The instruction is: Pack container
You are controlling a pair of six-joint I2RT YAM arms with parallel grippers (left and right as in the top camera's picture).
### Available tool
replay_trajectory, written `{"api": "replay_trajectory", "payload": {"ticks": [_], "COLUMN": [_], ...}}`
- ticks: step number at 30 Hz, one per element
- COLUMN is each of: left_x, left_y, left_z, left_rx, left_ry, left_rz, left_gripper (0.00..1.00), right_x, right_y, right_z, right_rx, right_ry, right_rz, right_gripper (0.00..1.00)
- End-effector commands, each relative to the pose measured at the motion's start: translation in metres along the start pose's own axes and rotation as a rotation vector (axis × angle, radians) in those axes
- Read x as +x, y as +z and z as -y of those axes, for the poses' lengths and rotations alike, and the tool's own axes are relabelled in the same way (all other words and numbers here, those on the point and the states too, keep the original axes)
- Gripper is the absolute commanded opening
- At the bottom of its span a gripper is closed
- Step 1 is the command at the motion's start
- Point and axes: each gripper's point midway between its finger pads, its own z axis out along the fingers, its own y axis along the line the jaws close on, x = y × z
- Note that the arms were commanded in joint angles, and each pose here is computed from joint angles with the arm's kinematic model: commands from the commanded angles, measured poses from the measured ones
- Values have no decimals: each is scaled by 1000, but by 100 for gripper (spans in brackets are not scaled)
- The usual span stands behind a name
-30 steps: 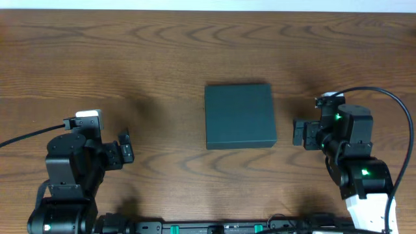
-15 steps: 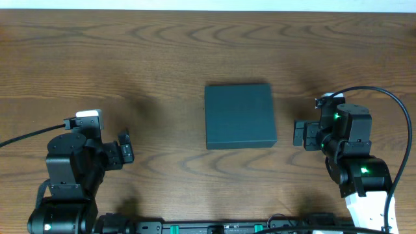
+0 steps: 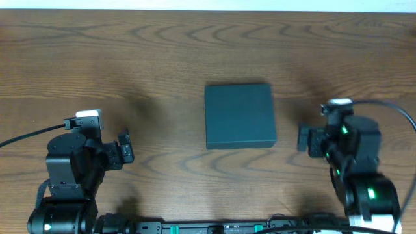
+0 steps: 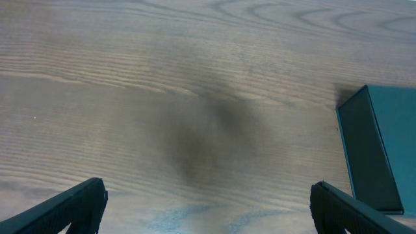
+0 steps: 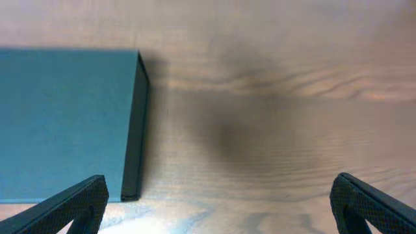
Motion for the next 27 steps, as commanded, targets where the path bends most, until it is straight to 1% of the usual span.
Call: {"api": "replay_trajectory", "payload": {"ticks": [1,7,10,16,19,23,27], "left_x": [2,2,2,2,2,2,2], "left_y": [2,2,2,2,2,2,2], "left_z": [-2,-2,-2,-2,-2,-2,-2], "left_rx": [-11,-11,-11,-11,-11,-11,-11], "left_ry": [7,7,7,7,7,7,7], "left_rz": [-5,-5,-5,-5,-5,-5,-5], "left_gripper": [99,99,99,99,99,99,99], "right_x": [-8,9,17,19,6,-11,-4], "right_y": [-36,-89,-95,-56,-38,-32,-17], "right_z": [-1,0,-4,-13,-15,-7,1], "right_rx": [-7,1,-21,-50,-53,16,74], "right_ry": [-74,-93,-94,-78,-71,-76,-68], "right_rz": [135,299,372,517,624,781,812], "right_gripper": [99,99,99,99,98,99,99]}}
